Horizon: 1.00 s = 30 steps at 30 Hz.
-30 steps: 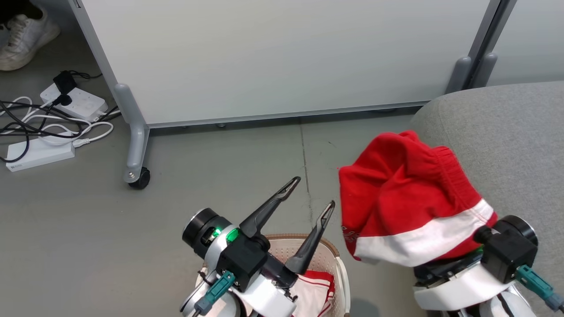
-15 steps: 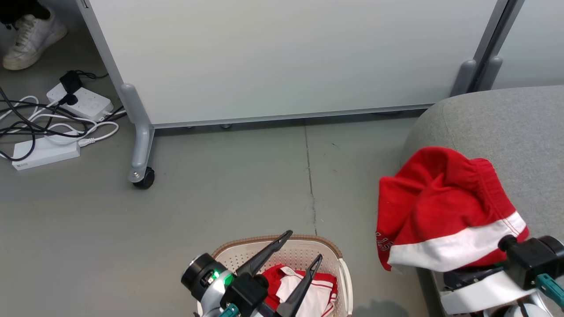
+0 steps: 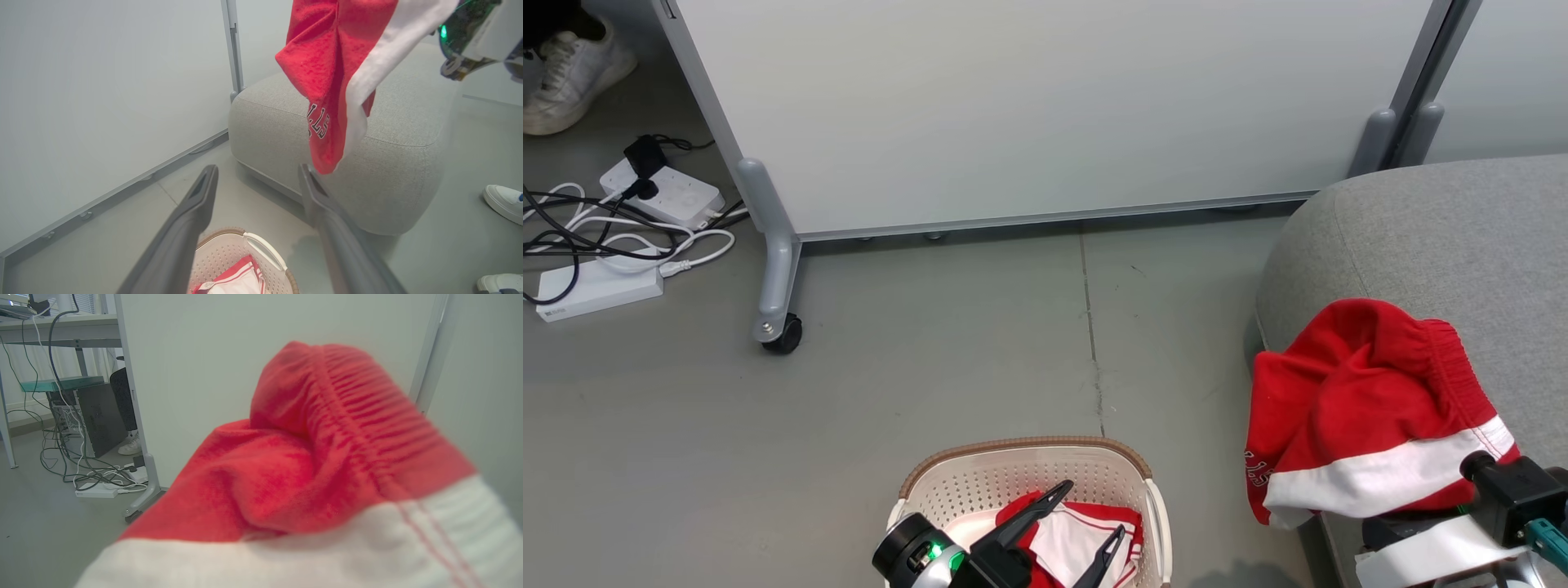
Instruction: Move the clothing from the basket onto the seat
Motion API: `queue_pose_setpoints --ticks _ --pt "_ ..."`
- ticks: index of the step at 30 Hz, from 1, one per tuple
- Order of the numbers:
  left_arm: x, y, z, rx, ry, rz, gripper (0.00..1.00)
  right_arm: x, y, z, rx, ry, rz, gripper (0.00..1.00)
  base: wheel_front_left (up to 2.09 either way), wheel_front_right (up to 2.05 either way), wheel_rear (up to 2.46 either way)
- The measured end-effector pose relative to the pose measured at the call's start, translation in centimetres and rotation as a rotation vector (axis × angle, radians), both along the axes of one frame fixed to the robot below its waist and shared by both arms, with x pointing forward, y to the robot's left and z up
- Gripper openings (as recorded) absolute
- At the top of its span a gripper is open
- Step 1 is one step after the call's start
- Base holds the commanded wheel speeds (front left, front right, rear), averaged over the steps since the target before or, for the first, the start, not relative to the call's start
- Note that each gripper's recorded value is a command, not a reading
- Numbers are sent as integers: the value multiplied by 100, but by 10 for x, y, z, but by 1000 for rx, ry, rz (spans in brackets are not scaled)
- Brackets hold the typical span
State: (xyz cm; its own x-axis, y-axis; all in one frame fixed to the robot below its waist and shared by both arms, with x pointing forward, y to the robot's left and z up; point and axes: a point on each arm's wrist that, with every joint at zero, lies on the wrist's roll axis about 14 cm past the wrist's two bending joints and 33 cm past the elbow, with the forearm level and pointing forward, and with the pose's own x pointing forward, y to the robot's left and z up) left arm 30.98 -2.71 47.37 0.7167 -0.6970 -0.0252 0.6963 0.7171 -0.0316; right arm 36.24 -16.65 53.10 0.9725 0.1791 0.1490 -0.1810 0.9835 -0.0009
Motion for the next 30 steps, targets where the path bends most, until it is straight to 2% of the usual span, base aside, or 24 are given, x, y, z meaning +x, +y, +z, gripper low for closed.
queue_pose_setpoints --ticks 16,30 --pt "3 -13 3 -19 4 -34 100 -9 -23 3 -10 -10 -66 0 0 0 0" --pt "-2 -65 5 -44 7 -215 100 -40 -79 1 -30 6 -251 0 0 0 0"
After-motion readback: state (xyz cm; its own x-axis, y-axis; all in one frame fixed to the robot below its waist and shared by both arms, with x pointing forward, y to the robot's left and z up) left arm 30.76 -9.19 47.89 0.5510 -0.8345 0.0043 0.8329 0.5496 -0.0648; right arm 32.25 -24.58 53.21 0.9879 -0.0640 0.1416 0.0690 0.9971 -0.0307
